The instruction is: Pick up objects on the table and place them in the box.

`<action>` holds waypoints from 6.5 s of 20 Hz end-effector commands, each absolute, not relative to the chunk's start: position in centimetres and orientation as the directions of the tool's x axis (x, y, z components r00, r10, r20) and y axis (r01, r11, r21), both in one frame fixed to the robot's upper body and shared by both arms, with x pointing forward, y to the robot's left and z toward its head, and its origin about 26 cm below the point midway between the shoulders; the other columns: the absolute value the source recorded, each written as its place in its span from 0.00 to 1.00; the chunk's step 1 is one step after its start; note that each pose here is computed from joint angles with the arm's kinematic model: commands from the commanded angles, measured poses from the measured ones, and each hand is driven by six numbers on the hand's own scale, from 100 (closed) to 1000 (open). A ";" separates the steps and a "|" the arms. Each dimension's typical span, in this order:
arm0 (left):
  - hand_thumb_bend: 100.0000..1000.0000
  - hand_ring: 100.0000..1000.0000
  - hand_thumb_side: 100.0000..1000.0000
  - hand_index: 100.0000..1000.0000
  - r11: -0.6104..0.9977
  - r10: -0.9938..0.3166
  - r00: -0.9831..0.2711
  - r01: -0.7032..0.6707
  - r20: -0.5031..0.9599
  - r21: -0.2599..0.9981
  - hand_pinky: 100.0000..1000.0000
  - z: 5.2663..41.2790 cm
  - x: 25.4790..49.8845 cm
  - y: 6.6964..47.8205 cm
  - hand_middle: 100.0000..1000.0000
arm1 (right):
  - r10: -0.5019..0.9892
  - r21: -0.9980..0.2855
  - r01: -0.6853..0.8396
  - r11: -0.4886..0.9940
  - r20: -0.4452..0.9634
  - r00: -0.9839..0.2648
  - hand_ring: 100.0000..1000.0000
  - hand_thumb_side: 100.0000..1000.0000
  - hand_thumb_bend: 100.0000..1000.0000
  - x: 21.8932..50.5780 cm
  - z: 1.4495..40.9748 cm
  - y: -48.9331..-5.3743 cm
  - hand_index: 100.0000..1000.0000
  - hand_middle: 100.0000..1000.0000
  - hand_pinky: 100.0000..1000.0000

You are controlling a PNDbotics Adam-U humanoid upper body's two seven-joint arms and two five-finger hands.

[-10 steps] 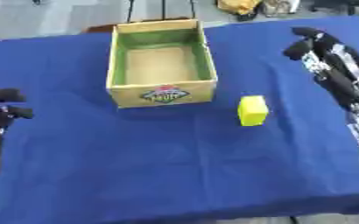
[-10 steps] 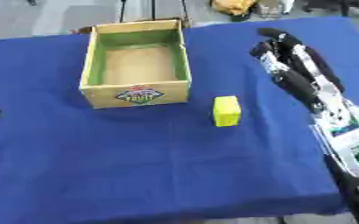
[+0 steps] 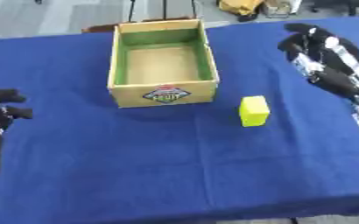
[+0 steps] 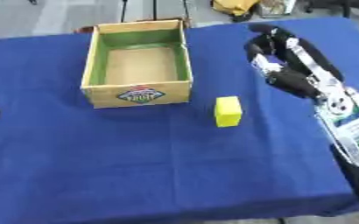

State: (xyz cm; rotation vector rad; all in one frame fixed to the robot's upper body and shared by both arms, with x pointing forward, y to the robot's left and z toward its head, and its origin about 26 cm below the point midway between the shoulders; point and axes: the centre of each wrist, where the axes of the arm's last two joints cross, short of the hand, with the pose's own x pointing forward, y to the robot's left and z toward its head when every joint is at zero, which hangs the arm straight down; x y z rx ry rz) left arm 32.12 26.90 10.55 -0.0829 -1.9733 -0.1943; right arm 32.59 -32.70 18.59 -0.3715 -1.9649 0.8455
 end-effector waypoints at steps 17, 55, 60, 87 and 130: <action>0.71 0.45 0.91 0.68 0.981 -0.049 -0.409 0.152 0.911 0.121 0.70 11.0 32.1 27.2 0.55 | 0.768 -0.932 -0.240 0.273 0.362 -0.529 0.87 0.48 0.31 35.0 19.9 -33.5 0.96 0.81 0.85; 0.71 0.45 0.92 0.68 0.981 -0.050 -0.404 0.153 0.914 0.122 0.70 10.9 32.1 27.2 0.55 | 0.842 -0.962 -0.255 0.093 0.213 -0.495 0.92 0.48 0.25 38.1 17.1 -34.5 0.96 0.86 0.88; 0.71 0.45 0.92 0.68 0.981 -0.050 -0.404 0.153 0.913 0.122 0.70 10.9 32.1 27.2 0.55 | 0.832 -0.956 -0.281 0.080 0.219 -0.509 0.92 0.48 0.25 37.6 16.8 -34.1 0.96 0.86 0.88; 0.71 0.45 0.92 0.68 0.980 -0.049 -0.405 0.155 0.913 0.121 0.70 10.9 32.1 27.1 0.55 | 0.840 -0.953 -0.296 -0.061 0.111 -0.531 0.74 0.23 0.00 38.2 13.9 -33.5 0.92 0.75 0.79; 0.71 0.45 0.91 0.68 0.977 -0.050 -0.397 0.172 0.916 0.127 0.70 10.8 32.1 27.0 0.55 | 0.774 -0.997 0.074 -0.035 -0.074 -0.629 0.29 0.00 0.00 43.2 26.3 -27.6 0.85 0.59 0.39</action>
